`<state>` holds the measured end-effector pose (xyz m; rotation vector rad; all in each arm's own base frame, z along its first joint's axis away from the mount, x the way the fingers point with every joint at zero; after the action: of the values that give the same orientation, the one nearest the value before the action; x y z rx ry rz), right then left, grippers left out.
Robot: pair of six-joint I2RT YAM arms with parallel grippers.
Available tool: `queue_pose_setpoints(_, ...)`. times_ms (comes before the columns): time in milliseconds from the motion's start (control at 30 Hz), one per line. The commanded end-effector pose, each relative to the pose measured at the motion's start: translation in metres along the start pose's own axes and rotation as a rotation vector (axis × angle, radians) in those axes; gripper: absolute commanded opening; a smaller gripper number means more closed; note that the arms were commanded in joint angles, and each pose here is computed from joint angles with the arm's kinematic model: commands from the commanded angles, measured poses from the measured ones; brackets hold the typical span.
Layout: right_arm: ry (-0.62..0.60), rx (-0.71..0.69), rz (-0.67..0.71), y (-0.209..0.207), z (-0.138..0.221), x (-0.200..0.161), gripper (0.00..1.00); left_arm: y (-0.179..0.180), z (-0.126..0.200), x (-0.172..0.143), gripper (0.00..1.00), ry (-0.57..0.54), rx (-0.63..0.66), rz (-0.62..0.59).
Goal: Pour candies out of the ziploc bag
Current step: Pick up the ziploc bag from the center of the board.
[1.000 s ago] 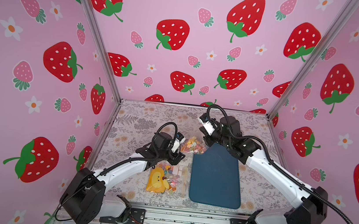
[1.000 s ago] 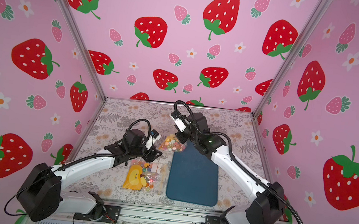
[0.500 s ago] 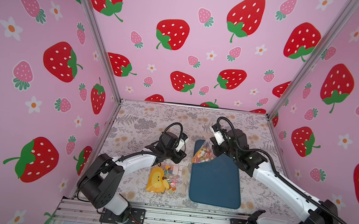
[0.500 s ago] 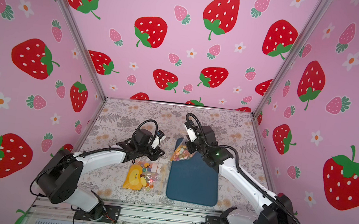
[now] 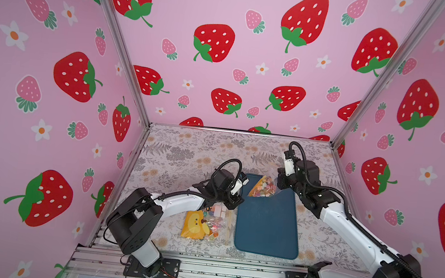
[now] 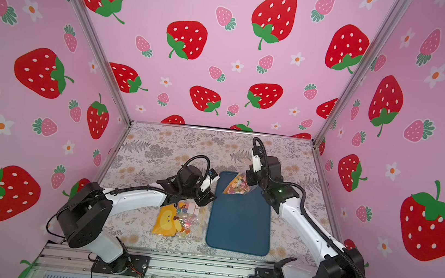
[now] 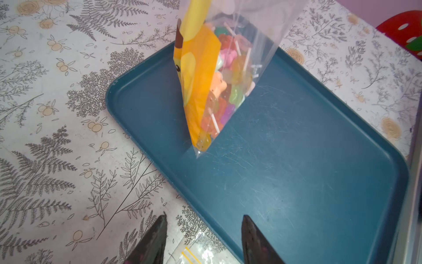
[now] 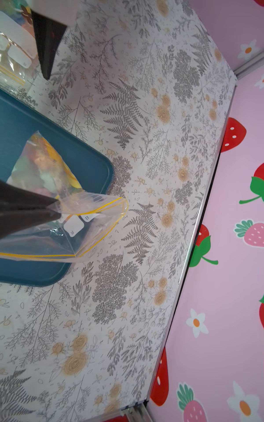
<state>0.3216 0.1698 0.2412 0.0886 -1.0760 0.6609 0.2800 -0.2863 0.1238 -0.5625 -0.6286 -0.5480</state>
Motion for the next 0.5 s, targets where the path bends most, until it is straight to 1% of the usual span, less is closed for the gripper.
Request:
queue_pose_setpoints(0, -0.05, -0.049, -0.083, -0.016, 0.0, 0.008, 0.0, -0.019, -0.006, 0.023, 0.55, -0.06, -0.032, -0.045)
queue_pose_setpoints(100, -0.054, -0.039, -0.089, -0.016, -0.001, 0.009, 0.0, -0.024, -0.02, 0.024, 0.55, -0.056, -0.008, -0.057)
queue_pose_setpoints(167, -0.062, -0.028, -0.089, -0.014, 0.0, 0.01, 0.0, -0.022, -0.032, 0.027, 0.56, -0.077, 0.024, -0.05)
queue_pose_setpoints(267, -0.068, -0.015, -0.087, -0.012, 0.002, 0.009, 0.0, -0.016, -0.048, 0.039, 0.57, -0.119, 0.071, -0.024)
queue_pose_setpoints(467, -0.072, 0.006, -0.092, -0.009, 0.003, 0.007, 0.0, -0.014, -0.077, 0.063, 0.58, -0.171, 0.096, -0.027)
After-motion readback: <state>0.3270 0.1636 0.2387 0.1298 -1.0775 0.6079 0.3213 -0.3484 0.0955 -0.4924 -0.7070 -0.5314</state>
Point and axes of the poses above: each gripper's point midway between its finger pads, its own z axis back along the fingers, its own y axis along the line the jaws close on, x = y × z, the point moved 4 cm from there along z, back along the fingers, and after that the axes turned 15 degrees about z, right-handed, at the moved point
